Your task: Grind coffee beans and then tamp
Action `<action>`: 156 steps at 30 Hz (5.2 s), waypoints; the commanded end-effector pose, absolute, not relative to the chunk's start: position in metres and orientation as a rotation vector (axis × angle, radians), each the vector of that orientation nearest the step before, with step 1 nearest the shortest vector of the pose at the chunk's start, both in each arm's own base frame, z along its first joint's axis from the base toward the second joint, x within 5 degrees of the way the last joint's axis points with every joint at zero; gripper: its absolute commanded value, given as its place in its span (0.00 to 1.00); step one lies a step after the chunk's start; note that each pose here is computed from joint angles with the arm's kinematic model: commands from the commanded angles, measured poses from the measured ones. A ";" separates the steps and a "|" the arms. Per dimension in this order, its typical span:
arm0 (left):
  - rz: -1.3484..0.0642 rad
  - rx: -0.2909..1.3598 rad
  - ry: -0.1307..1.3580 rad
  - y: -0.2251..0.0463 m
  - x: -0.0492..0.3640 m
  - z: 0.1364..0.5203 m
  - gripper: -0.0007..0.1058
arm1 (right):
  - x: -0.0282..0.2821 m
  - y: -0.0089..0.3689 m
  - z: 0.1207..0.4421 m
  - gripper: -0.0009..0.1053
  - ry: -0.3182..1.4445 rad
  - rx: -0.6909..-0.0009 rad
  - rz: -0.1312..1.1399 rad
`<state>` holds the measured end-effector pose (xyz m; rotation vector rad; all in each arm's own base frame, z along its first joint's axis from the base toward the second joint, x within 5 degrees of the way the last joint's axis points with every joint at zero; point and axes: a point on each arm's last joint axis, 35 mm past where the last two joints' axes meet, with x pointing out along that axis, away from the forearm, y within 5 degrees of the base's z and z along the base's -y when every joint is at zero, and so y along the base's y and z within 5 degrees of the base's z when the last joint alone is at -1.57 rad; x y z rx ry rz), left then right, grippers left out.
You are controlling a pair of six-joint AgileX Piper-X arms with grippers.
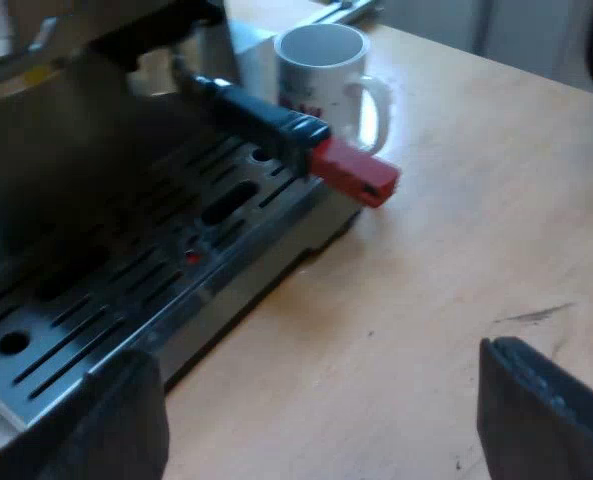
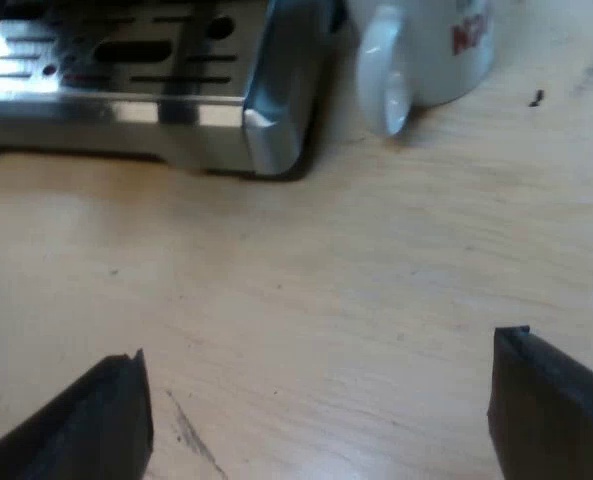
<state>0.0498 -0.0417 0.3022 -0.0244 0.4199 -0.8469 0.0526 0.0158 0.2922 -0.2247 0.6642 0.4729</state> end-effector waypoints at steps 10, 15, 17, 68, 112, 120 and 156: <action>-0.998 -0.017 0.303 -0.064 0.070 0.259 0.63 | 0.062 0.025 0.306 0.66 0.481 -0.361 0.603; -1.021 -0.021 0.281 -0.068 0.074 0.241 0.63 | 0.068 0.029 0.293 0.66 0.477 -0.366 0.636; -1.023 -0.023 0.262 -0.068 0.075 0.240 0.63 | 0.072 0.031 0.286 0.61 0.457 -0.364 0.651; -1.023 -0.023 0.261 -0.069 0.076 0.237 0.63 | 0.079 0.204 0.205 0.09 0.226 -0.283 0.637; -1.023 -0.023 0.261 -0.069 0.076 0.237 0.63 | 0.100 0.220 0.176 0.09 0.180 -0.214 0.326; -1.023 -0.023 0.261 -0.069 0.076 0.237 0.63 | 0.101 0.220 0.178 0.09 0.157 -0.239 0.304; -1.023 -0.025 0.262 -0.069 0.076 0.237 0.63 | 0.121 0.208 0.192 0.09 0.083 -0.253 0.017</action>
